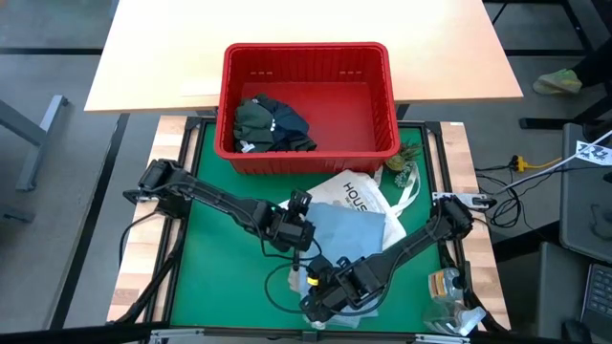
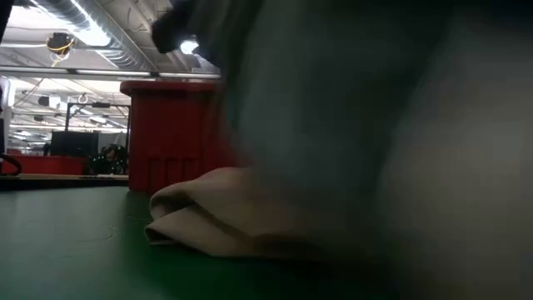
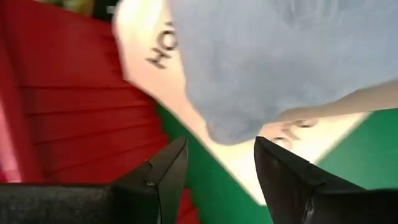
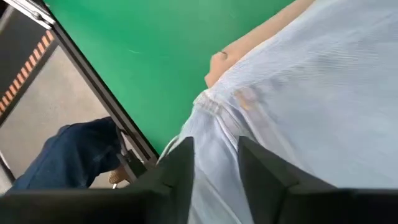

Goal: Fold Laundry from Bin
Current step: Stack the light blue jeans on top of the brown shorts

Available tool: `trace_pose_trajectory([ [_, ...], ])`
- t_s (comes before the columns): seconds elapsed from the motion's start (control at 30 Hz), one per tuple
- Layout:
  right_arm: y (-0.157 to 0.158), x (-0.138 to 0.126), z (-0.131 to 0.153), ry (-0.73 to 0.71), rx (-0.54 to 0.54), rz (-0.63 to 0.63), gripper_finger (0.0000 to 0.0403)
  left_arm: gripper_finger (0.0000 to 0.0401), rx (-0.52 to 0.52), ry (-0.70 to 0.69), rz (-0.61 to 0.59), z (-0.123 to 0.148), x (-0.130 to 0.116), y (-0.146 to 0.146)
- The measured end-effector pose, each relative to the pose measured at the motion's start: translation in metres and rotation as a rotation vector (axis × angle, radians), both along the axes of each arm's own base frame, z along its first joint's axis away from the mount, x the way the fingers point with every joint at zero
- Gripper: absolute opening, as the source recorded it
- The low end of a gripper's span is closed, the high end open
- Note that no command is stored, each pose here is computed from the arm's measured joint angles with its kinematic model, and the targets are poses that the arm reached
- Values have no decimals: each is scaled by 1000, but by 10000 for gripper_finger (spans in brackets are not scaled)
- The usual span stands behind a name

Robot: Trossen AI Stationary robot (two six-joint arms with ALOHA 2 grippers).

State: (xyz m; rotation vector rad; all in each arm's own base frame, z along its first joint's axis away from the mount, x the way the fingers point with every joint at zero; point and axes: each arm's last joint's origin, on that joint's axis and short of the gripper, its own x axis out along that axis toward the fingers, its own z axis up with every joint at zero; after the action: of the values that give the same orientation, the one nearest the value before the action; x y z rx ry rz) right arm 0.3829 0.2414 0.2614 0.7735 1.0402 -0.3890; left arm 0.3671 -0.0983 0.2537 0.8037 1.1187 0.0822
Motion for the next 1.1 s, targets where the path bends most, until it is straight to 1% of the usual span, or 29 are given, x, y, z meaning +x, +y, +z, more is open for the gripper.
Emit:
trace_pose_trajectory([
  [0.13,-1,3,1,-14,11,20,162,180,-114,46,-43,-3,-5,-12],
  [0.27,-3,-3,14,-54,-30,40,177,180,-239,54,-88,-3,-8,-28],
  [0.4,-4,-22,37,-88,-89,57,179,180,-352,4,-89,-2,-7,-42],
  [0.5,-3,-42,48,-60,-174,67,179,180,-439,-64,-79,0,-3,-52],
  [0.6,-2,-61,51,-7,-270,74,179,180,-508,-140,-64,3,1,-59],
  [0.7,-2,-72,47,58,-349,79,179,180,-565,-202,-47,3,3,-66],
  [0.8,-5,-77,34,137,-372,96,179,180,-614,-250,-30,-3,3,-72],
  [0.9,-10,-78,19,196,-407,101,179,180,-643,-252,5,-19,0,-76],
  [1.1,-16,-84,-21,315,-438,124,179,180,-659,-214,65,-63,-14,-77],
])
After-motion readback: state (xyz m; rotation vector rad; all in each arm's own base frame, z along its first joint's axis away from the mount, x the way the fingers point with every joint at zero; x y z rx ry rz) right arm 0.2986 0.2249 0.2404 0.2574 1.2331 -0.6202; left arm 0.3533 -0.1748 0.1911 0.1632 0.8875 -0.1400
